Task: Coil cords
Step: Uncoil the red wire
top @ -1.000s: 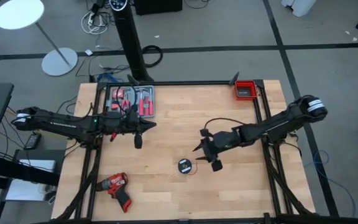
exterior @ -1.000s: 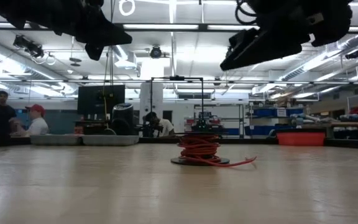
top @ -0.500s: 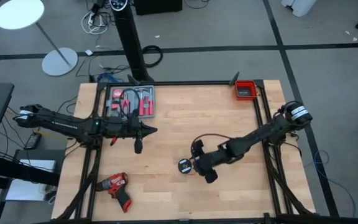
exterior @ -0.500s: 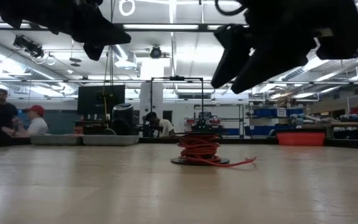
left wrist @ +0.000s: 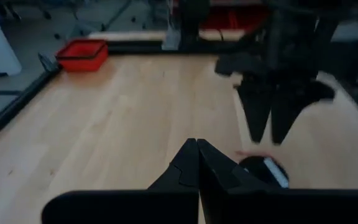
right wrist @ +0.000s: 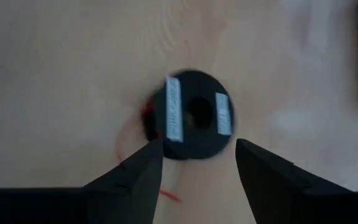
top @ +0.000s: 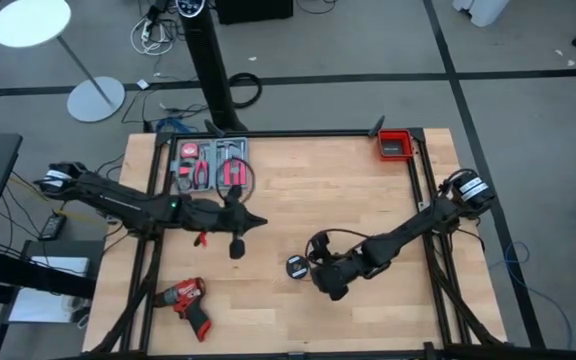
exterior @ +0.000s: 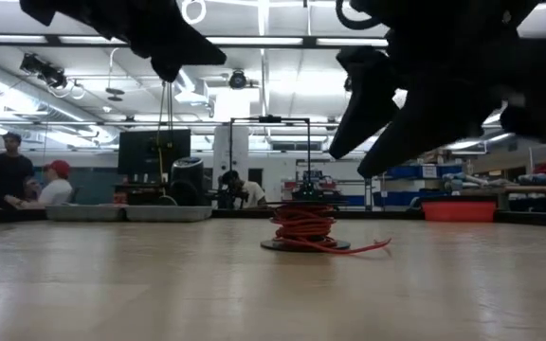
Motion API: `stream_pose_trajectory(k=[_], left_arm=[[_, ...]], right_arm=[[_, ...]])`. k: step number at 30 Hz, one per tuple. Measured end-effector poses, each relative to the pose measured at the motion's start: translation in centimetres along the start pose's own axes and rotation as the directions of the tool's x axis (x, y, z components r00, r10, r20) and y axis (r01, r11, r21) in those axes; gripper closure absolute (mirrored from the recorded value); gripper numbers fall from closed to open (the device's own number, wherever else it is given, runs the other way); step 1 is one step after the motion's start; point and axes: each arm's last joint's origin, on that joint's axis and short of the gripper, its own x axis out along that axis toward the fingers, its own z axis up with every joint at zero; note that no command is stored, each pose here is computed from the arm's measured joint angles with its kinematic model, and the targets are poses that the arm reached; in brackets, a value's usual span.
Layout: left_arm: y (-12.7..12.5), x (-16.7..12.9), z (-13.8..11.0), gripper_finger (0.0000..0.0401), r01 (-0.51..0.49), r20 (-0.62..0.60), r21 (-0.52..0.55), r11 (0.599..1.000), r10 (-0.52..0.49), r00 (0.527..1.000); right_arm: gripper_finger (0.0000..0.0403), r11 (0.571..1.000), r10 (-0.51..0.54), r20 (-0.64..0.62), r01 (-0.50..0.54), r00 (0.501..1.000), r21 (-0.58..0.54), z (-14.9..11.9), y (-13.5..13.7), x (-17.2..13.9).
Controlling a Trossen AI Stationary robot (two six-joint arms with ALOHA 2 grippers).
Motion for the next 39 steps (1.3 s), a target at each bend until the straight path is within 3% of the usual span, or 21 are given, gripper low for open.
stream_pose_trajectory(k=[3,5,8,11,13,18,25,26,28,32,35,39], left_arm=[[-1.1,0.8,-0.2,0.0400,0.036,-0.047,0.032,0.999,-0.034,0.998],[-1.8,1.2,-0.6,0.0400,0.056,-0.084,0.072,0.996,-0.050,0.995],[-2.8,1.8,-0.9,0.0400,0.083,-0.106,0.122,0.989,-0.070,0.992],[-3.6,2.2,-1.4,0.0400,0.102,-0.128,0.182,0.978,-0.079,0.989],[-4.1,2.2,-1.7,0.0400,0.109,-0.135,0.216,0.970,-0.081,0.988],[-5.5,2.0,-2.1,0.0400,0.132,-0.141,0.294,0.947,-0.094,0.986],[-7.4,2.5,-3.5,0.0400,0.168,-0.175,0.358,0.919,-0.110,0.978],[-7.6,2.6,-3.8,0.0400,0.172,-0.182,0.362,0.916,-0.111,0.977],[-7.8,2.8,-4.2,0.0400,0.164,-0.198,0.364,0.917,-0.096,0.975],[-8.0,3.0,-4.7,0.0400,0.122,-0.203,0.341,0.932,-0.053,0.978],[-8.1,3.1,-5.0,0.0400,0.100,-0.207,0.346,0.933,-0.028,0.978],[-8.1,3.2,-5.1,0.0400,0.072,-0.203,0.355,0.932,0.001,0.979]], right_arm=[[0.0207,0.971,0.072,0.023,-0.075,0.997,0.226,0.1,-1.0,0.0],[0.0210,0.921,0.133,0.044,-0.140,0.990,0.363,0.2,-1.6,0.2],[0.0214,0.805,0.234,0.071,-0.234,0.970,0.546,0.1,-2.4,0.5],[0.0215,0.686,0.292,0.068,-0.259,0.954,0.680,-0.2,-3.4,0.9],[0.0215,0.622,0.315,0.070,-0.262,0.947,0.738,-0.4,-4.0,1.1],[0.0215,0.525,0.360,0.068,-0.262,0.930,0.810,-0.9,-5.1,1.5],[0.0215,0.440,0.412,0.089,-0.283,0.907,0.852,-1.4,-6.6,2.1],[0.0215,0.439,0.414,0.088,-0.284,0.906,0.852,-1.5,-6.7,2.1],[0.0215,0.493,0.417,0.077,-0.296,0.906,0.818,-1.6,-6.8,2.1],[0.0215,0.679,0.375,0.002,-0.276,0.927,0.680,-1.8,-5.6,1.8],[0.0215,0.823,0.269,-0.055,-0.200,0.962,0.532,-1.6,-4.4,1.5],[0.0215,0.942,0.112,-0.080,-0.081,0.990,0.324,-1.3,-3.0,0.9]])
